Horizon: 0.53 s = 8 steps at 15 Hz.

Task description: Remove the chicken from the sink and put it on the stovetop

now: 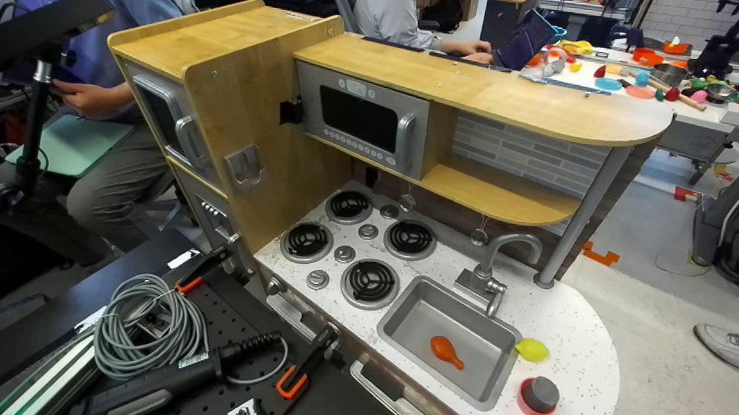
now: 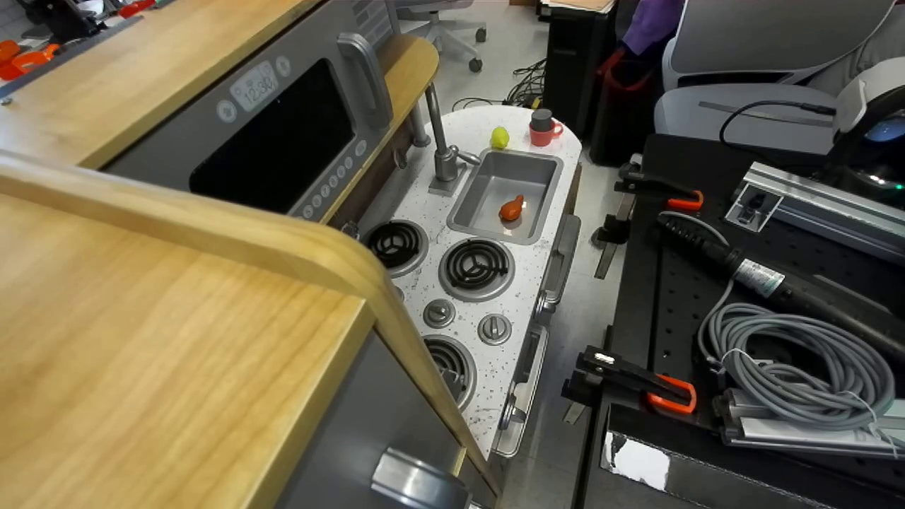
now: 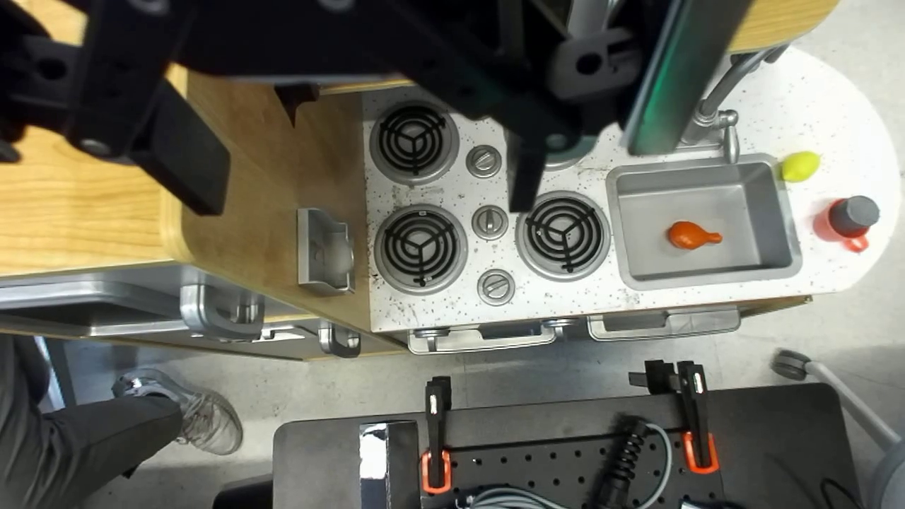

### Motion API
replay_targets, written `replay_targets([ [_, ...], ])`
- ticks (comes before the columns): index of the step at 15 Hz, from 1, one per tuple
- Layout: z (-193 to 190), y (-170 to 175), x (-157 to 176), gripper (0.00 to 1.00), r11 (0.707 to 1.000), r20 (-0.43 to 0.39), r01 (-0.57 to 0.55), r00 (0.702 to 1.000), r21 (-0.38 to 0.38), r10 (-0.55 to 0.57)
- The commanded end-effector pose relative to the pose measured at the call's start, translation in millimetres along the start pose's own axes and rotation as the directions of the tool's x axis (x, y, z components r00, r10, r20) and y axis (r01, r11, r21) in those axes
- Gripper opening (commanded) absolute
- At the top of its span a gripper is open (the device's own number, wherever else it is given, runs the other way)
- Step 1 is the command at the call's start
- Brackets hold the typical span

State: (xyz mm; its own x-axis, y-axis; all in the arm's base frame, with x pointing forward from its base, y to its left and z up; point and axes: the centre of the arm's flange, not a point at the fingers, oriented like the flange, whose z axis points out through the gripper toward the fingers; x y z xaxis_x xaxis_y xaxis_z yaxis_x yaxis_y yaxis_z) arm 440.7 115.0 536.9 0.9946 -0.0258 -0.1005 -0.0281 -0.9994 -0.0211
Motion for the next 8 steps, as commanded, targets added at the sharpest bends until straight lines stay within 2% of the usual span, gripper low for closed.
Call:
replay_targets([
  [1, 0.0, 16.8, 6.1, 1.0, 1.0, -0.03, -0.003, 1.0, -0.006, 0.002],
  [5, -3.3, 63.4, 29.1, 1.0, 0.998, -0.111, -0.018, 0.994, -0.06, 0.011],
  [8, 8.3, 114.7, 49.1, 1.0, 0.994, -0.188, -0.001, 0.982, -0.114, -0.021],
])
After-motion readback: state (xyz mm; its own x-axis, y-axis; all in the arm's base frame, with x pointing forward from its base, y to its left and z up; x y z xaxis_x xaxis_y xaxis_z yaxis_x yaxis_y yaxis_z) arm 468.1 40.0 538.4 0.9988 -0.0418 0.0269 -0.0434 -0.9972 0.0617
